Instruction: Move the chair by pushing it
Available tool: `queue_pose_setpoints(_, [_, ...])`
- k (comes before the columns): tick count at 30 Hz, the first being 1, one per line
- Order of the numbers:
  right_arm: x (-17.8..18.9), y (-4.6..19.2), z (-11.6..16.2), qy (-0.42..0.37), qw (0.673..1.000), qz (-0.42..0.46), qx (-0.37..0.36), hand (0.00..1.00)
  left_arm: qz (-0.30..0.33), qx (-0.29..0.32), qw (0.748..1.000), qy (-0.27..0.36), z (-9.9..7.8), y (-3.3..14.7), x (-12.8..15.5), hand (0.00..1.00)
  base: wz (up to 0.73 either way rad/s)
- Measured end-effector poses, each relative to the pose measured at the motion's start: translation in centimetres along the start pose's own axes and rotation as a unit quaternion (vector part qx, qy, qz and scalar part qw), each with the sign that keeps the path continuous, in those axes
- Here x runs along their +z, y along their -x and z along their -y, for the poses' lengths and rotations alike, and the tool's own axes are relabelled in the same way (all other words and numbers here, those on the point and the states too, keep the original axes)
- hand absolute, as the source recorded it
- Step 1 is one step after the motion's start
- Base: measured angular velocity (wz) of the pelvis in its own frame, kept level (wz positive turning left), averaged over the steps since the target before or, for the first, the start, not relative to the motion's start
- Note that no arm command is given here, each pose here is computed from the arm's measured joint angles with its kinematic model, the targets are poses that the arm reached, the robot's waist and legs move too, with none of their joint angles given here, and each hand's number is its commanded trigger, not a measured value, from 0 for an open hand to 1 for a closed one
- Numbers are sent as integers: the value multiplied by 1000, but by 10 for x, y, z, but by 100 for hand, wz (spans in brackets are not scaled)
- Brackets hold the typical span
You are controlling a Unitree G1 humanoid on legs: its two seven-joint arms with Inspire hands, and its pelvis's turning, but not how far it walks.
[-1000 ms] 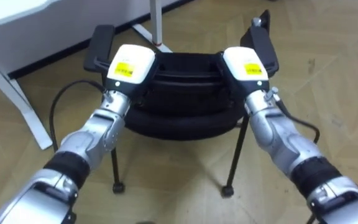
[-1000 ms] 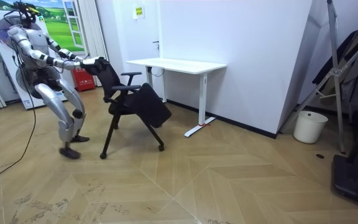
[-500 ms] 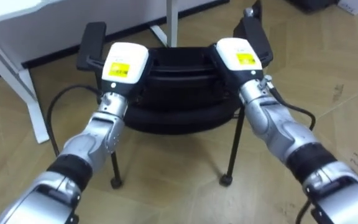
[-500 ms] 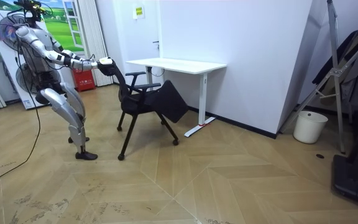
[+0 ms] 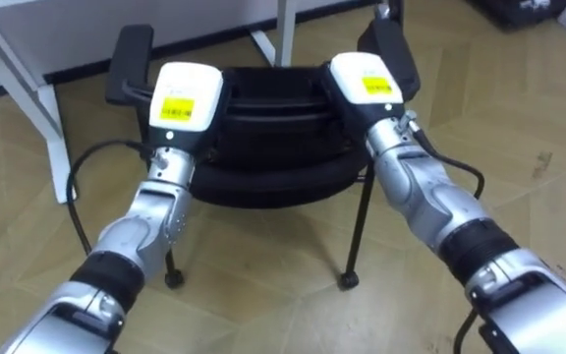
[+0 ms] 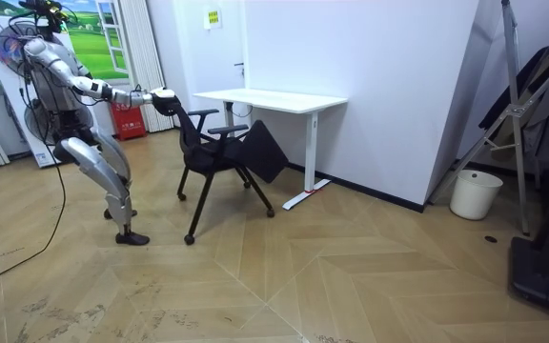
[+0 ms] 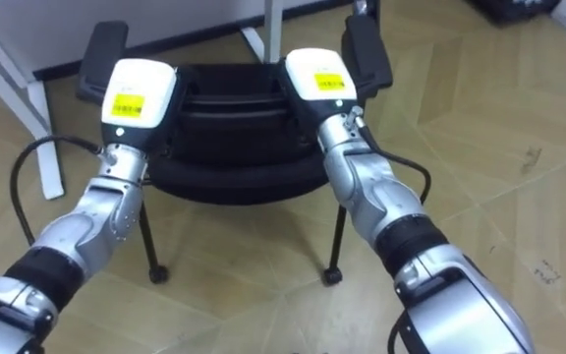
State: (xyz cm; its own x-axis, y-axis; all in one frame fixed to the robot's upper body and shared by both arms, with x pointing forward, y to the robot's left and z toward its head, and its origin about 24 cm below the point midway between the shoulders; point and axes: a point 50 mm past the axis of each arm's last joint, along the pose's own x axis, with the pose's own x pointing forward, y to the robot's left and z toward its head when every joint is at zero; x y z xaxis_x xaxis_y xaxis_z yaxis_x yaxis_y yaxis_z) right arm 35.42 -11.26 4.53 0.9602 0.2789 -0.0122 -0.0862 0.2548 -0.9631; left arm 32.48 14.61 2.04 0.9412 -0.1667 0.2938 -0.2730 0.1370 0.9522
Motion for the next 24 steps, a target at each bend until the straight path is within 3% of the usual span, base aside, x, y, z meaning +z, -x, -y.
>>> queue_pose_setpoints(7, [-5, 6, -10, 6, 1000, -2, 20, 100, -15, -20, 1000, 20, 11, 9, 7, 100, 30])
queue_pose_setpoints(24, [-9, 12, -19, -3, 999, -8, 31, 100, -7, -39, 999, 24, 12, 11, 9, 100, 13])
